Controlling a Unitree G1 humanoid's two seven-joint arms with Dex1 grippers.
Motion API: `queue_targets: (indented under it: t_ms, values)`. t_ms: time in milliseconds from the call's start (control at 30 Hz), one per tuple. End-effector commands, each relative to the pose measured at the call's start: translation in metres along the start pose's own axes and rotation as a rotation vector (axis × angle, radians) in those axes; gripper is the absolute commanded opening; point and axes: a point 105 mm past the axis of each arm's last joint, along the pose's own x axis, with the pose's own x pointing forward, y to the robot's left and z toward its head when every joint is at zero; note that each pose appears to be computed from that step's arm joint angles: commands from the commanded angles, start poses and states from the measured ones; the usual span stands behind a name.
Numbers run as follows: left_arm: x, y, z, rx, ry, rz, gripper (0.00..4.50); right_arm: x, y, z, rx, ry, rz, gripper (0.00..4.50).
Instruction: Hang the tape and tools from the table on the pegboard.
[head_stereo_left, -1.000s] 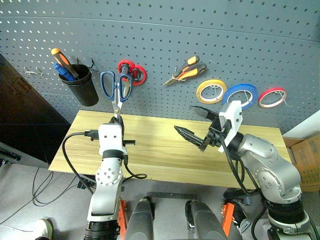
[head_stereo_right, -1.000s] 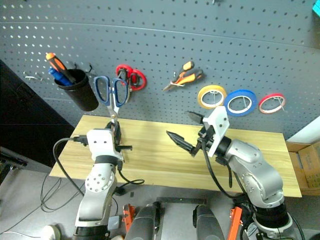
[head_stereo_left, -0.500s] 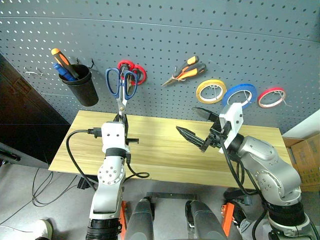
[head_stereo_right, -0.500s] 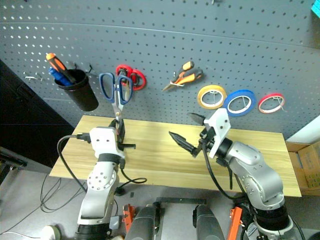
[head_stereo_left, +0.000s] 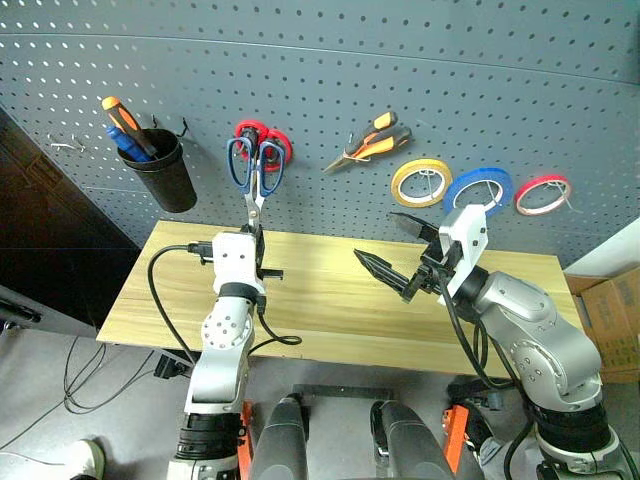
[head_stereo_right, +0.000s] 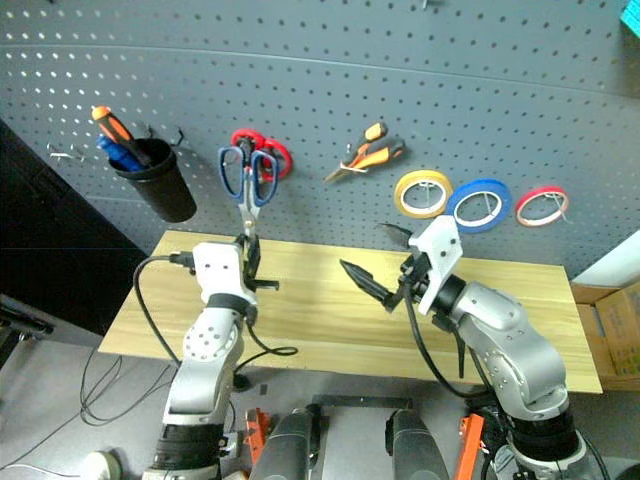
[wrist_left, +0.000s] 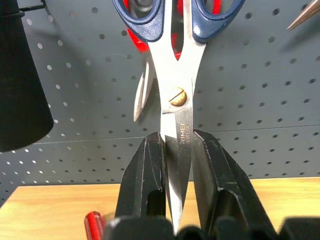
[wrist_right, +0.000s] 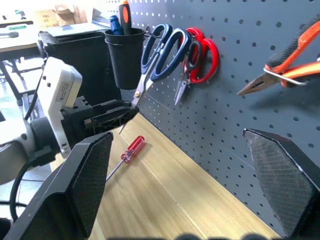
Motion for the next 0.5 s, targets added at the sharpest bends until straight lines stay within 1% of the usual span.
queue_targets:
  t_ms: [33,167,200,233,400,500]
  values:
    - [0.0075,-0.0014,0.0082,-0.001,-0.033,-0.030,0.43,-0.0012,0.0015,0.0091,-0.025,-0.042,-0.008,4.50]
    - [0.0136,-0.0004,0.0070,-0.001,-0.030,-0.036,0.43,-0.0014,0.0010,0.0085,-0.026,-0.044,-0.020,4.50]
    - [0.0141,-0.0012,0.0073,-0.004,-0.031,-0.041,1.14,-0.0018,0.0008,0.0084,-0.027,-0.044,-0.024,4.50]
    - [0.0142,-0.0020,0.0076,-0.005,-0.032,-0.045,1.34,-0.0024,0.0007,0.0082,-0.029,-0.044,-0.027,4.50]
    - [0.0146,-0.0040,0.0077,-0.006,-0.032,-0.044,3.01,-0.0035,-0.0018,0.0081,-0.036,-0.045,-0.042,4.50]
    - [0.0146,-0.0043,0.0079,-0.006,-0.031,-0.046,3.94,-0.0042,-0.0019,0.0080,-0.037,-0.047,-0.044,4.50]
